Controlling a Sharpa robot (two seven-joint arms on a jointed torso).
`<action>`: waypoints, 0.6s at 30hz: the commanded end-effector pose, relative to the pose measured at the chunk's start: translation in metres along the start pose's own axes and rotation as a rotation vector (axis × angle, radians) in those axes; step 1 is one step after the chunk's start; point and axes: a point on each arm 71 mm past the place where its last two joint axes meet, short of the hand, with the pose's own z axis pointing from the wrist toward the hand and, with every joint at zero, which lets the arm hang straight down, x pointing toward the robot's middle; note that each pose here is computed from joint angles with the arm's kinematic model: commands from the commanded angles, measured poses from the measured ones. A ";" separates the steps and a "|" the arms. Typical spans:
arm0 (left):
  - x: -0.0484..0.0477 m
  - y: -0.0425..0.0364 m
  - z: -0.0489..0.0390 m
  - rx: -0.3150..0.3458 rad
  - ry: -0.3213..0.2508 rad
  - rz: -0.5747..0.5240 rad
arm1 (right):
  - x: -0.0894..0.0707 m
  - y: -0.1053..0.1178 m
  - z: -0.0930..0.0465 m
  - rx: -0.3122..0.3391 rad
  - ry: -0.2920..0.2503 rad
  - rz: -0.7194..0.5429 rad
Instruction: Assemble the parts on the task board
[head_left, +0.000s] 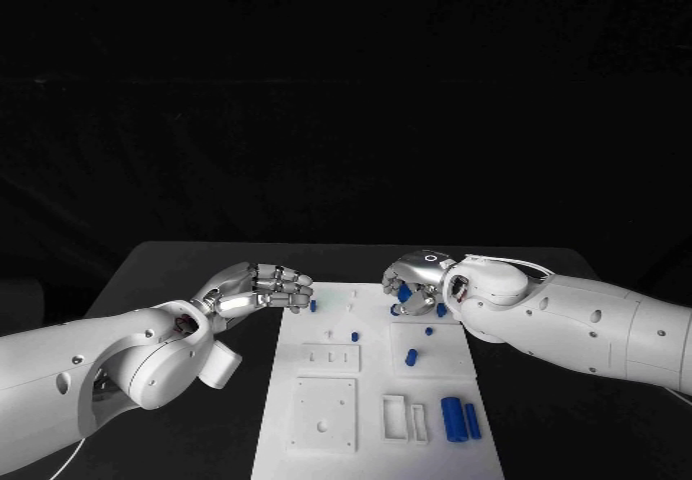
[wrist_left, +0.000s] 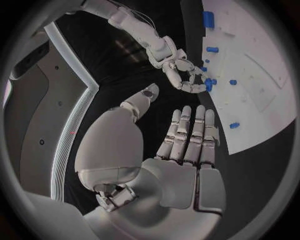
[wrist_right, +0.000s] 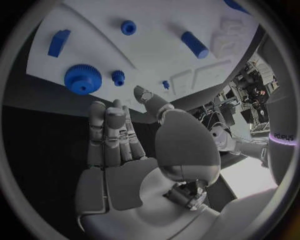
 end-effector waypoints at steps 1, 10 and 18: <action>0.0014 -0.0019 -0.0005 0.009 0.012 -0.015 | 0.003 -0.002 0.000 0.011 0.030 -0.044; 0.0005 -0.0023 -0.0009 0.009 0.007 -0.017 | 0.008 -0.003 0.000 0.016 0.044 -0.054; -0.0005 -0.0025 -0.0020 0.009 0.004 -0.019 | 0.012 -0.006 0.000 0.025 0.048 -0.060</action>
